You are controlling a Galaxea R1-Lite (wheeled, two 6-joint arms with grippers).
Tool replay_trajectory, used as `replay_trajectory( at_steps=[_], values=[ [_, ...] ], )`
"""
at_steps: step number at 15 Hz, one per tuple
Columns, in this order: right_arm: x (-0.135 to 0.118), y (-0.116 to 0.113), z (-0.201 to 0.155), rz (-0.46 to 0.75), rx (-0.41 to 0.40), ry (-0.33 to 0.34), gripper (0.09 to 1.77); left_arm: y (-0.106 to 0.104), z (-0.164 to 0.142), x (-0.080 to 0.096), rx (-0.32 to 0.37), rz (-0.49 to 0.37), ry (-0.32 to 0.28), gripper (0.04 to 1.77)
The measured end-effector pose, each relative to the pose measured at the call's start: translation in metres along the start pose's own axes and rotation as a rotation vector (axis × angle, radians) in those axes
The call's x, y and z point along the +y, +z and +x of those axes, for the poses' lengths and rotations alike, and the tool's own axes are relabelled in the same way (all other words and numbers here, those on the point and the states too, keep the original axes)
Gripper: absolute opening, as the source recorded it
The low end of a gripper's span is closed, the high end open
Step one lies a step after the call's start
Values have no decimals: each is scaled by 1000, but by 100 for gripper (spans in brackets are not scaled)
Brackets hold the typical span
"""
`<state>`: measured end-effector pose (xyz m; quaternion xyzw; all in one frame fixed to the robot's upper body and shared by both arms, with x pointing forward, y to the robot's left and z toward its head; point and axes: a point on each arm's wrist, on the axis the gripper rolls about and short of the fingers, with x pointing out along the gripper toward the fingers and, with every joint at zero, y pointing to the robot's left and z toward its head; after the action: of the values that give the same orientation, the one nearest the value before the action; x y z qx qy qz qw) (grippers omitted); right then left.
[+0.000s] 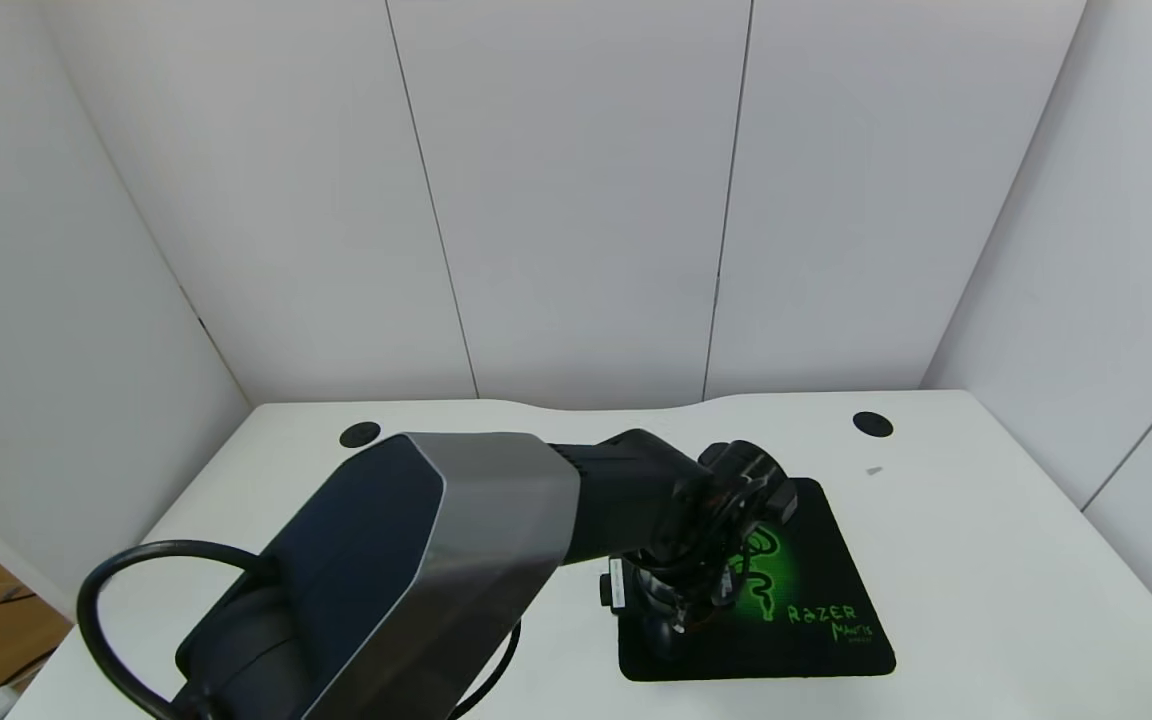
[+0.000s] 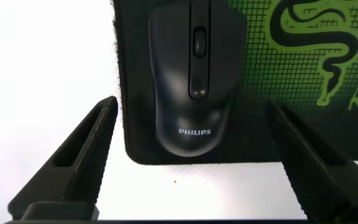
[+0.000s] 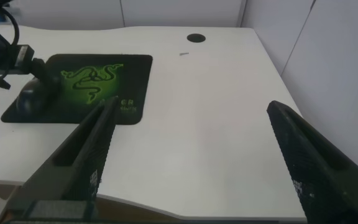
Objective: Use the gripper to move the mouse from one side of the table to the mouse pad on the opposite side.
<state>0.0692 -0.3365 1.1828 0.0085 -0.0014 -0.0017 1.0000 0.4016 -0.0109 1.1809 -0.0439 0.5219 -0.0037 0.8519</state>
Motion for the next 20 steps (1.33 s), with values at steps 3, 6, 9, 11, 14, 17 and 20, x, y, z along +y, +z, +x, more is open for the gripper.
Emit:
replay_trajectory(
  at_steps=[3, 6, 9, 11, 14, 17, 20],
  values=[
    [0, 0, 0, 0, 0, 0, 171, 17, -21, 12, -33, 3, -21, 169],
    [0, 0, 0, 0, 0, 0, 171, 37, -44, 33, -69, -26, -30, 170],
    [0, 0, 0, 0, 0, 0, 171, 56, -66, 64, -103, -75, -19, 170],
    [0, 0, 0, 0, 0, 0, 171, 68, -80, 88, -129, -107, -13, 170],
    [0, 0, 0, 0, 0, 0, 171, 79, -100, 132, -194, -152, -15, 170],
    [0, 0, 0, 0, 0, 0, 171, 87, -119, 189, -310, -197, 1, 171],
    [0, 0, 0, 0, 0, 0, 171, 83, -141, 246, -393, -231, 18, 171]
  ],
)
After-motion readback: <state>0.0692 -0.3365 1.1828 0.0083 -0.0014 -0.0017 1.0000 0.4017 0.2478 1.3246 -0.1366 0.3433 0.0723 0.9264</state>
